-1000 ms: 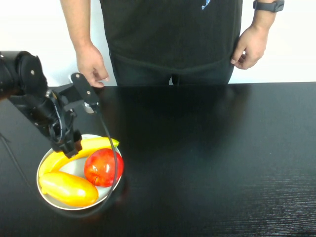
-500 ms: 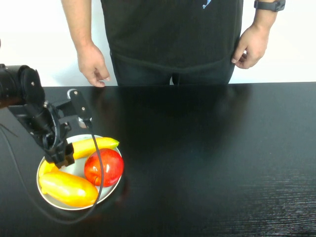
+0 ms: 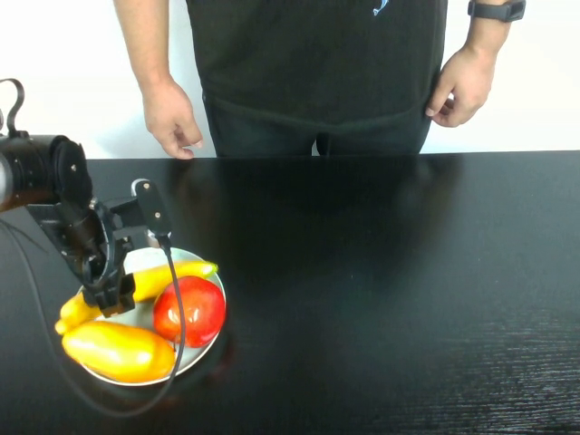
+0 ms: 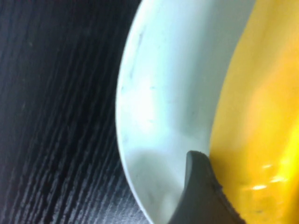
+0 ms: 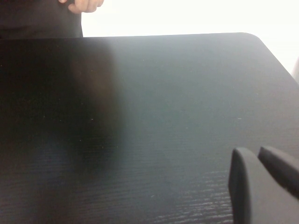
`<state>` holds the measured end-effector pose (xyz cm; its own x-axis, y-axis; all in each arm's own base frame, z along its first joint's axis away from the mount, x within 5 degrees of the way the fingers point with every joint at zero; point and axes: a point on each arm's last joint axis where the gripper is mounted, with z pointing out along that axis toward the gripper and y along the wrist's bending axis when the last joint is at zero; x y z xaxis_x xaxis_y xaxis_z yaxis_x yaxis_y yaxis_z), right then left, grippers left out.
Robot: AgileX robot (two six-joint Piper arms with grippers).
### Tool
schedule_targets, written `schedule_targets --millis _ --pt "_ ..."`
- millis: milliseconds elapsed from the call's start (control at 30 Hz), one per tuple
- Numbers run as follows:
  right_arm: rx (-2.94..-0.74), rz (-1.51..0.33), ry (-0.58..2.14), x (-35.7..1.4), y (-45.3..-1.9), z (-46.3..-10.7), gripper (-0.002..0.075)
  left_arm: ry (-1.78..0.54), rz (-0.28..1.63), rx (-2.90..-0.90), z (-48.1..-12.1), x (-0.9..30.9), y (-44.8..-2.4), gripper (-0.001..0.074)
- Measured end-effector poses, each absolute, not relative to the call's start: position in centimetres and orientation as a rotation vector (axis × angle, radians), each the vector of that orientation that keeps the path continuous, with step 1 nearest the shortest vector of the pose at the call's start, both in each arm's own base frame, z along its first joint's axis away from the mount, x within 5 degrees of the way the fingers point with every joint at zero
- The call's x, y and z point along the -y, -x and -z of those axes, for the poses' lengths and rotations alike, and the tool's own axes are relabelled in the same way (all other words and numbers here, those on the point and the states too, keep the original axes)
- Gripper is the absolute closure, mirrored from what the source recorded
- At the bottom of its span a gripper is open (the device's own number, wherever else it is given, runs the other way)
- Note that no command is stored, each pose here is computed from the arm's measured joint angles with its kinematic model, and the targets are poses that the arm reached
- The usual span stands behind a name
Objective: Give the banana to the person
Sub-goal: Pick up the banana
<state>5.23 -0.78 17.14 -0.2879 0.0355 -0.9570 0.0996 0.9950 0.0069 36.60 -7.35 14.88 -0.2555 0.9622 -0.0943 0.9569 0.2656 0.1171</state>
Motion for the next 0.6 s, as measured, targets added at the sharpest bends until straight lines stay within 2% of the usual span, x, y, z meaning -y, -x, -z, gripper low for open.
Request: schedule_targets --millis 367,500,600 --pt "-1.863 0.063 -0.098 0.8 -5.2 -17.1 0.0736 -1.844 -0.052 -2.382 -13.7 7.3 -36.9 0.0358" --pt "-1.863 0.063 -0.098 0.8 -5.2 -17.1 0.0736 -1.838 -0.059 -2.380 -13.6 7.4 -37.0 0.0426" --pt "-1.863 0.063 -0.098 0.8 -5.2 -17.1 0.0736 -1.838 -0.059 -2.380 -13.6 7.4 -37.0 0.0425"
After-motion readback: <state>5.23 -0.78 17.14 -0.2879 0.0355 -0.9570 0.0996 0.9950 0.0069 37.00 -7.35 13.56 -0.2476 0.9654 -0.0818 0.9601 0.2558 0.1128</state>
